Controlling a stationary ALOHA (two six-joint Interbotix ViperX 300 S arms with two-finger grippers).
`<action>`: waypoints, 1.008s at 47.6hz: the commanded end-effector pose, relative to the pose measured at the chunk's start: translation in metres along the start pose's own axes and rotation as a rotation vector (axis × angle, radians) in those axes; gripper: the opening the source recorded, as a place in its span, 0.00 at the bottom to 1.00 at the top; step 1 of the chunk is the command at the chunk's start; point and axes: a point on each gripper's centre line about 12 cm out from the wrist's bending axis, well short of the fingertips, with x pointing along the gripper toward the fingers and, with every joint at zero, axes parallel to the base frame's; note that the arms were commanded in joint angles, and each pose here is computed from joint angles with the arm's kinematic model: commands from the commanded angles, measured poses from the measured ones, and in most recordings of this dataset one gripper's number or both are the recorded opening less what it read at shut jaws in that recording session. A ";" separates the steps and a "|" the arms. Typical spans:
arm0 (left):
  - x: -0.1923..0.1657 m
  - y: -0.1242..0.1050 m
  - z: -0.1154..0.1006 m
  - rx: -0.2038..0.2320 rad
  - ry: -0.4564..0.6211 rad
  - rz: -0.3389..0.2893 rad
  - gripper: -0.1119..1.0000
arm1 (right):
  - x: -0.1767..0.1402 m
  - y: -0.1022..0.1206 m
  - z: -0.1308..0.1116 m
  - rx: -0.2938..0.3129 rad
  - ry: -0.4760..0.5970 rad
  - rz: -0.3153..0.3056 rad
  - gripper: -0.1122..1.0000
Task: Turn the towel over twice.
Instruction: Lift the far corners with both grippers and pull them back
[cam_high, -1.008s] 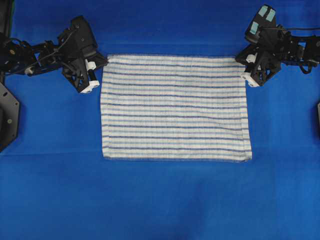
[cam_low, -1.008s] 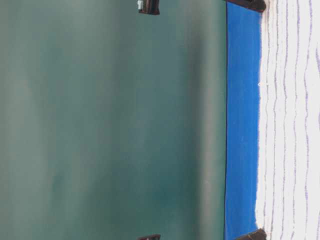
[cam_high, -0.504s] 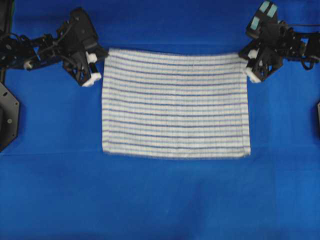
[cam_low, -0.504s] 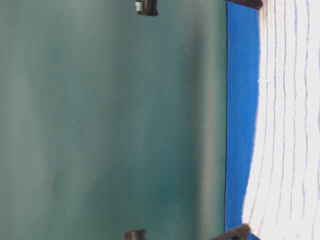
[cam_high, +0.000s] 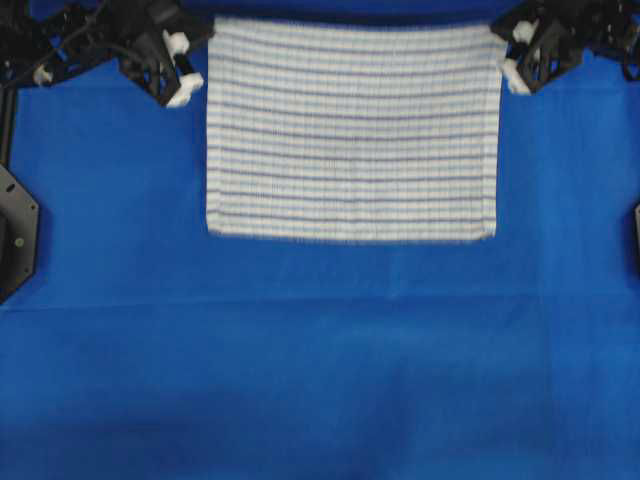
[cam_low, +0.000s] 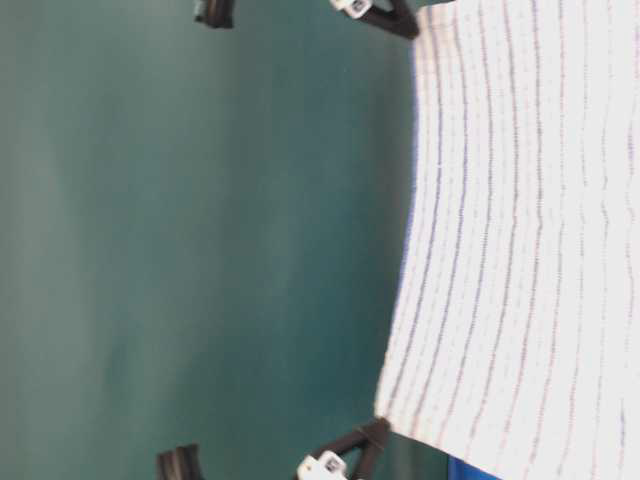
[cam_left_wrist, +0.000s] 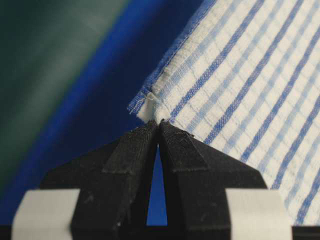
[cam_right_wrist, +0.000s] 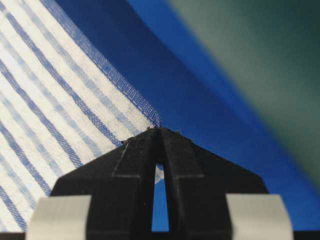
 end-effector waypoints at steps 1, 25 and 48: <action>-0.002 0.013 0.024 -0.002 -0.070 0.035 0.12 | -0.006 -0.010 0.026 -0.009 -0.059 -0.029 0.15; -0.006 0.044 0.056 -0.022 -0.150 0.115 0.12 | -0.026 -0.035 0.087 -0.058 -0.125 -0.117 0.15; -0.071 0.024 0.106 0.008 -0.358 0.080 0.12 | -0.116 -0.017 0.115 -0.093 -0.280 -0.122 0.15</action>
